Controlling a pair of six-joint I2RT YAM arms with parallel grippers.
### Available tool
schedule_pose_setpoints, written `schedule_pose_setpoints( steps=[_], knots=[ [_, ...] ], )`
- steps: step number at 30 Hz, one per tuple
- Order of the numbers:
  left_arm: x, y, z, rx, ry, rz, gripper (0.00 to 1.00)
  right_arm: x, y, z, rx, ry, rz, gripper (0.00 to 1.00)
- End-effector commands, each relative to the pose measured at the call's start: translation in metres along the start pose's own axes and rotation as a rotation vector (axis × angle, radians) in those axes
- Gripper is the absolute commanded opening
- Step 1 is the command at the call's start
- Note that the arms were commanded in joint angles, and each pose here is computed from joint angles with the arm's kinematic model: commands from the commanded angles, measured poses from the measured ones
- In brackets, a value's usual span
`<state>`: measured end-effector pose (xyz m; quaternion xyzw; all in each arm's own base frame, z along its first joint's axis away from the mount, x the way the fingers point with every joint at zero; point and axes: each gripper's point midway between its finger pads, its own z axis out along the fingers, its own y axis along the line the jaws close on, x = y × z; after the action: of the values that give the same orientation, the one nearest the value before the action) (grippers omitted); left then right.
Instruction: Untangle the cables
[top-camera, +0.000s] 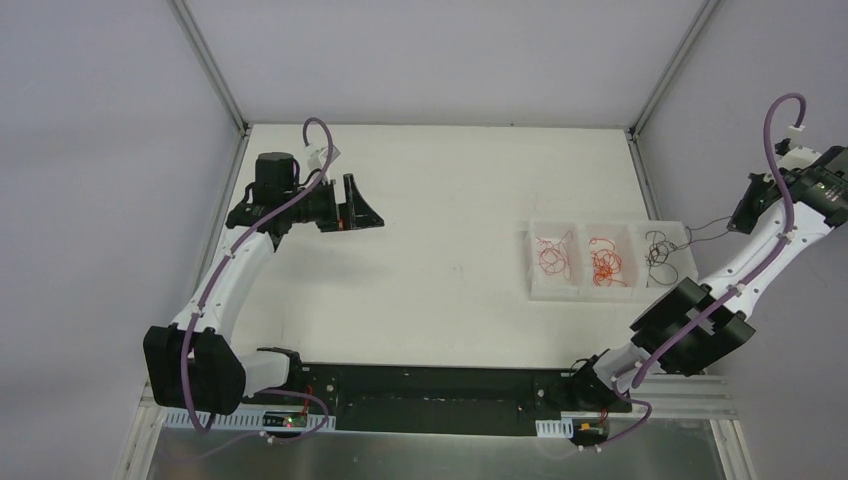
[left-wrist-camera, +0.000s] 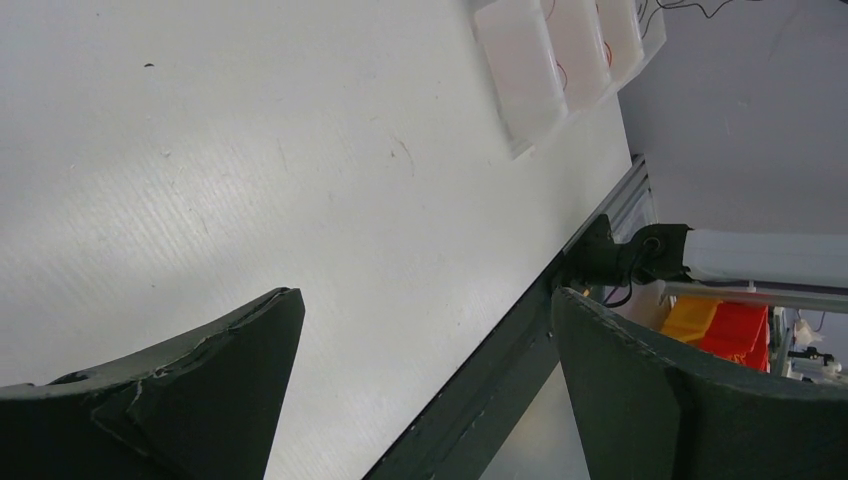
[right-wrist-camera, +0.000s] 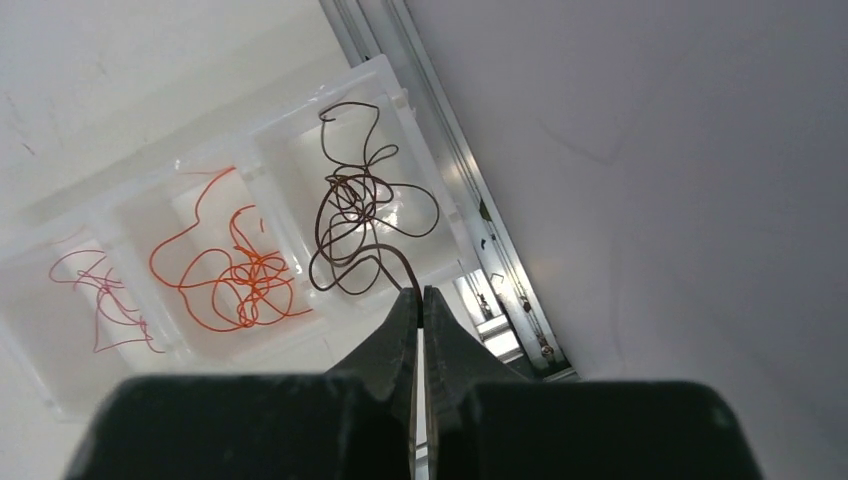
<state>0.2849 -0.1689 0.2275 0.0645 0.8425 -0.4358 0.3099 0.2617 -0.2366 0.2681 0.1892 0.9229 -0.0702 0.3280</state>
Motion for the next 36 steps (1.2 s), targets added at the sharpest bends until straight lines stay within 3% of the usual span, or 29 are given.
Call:
schedule_pose_setpoints(
  steps=[1,17,24,26,30,36],
  knots=[
    [-0.02,-0.005,-0.003,-0.007,-0.041,0.076,0.99,-0.011,-0.011,0.018,0.09,-0.032,-0.074,0.0],
    [-0.014,0.004,-0.001,-0.033,-0.025,0.091,0.99,0.035,0.025,0.124,0.255,0.111,-0.477,0.0],
    [-0.013,0.009,-0.001,-0.056,-0.02,0.09,0.99,0.041,0.027,0.134,0.262,0.18,-0.489,0.0],
    [-0.012,0.011,-0.002,-0.07,-0.016,0.091,0.99,0.037,0.029,0.126,0.249,0.175,-0.48,0.08],
    [-0.008,0.021,-0.004,-0.123,0.011,0.074,0.99,0.022,0.039,0.097,0.211,0.143,-0.455,0.45],
    [-0.003,0.026,-0.011,-0.161,0.074,0.062,0.99,0.0,0.06,0.048,0.126,0.097,-0.428,0.61]
  ],
)
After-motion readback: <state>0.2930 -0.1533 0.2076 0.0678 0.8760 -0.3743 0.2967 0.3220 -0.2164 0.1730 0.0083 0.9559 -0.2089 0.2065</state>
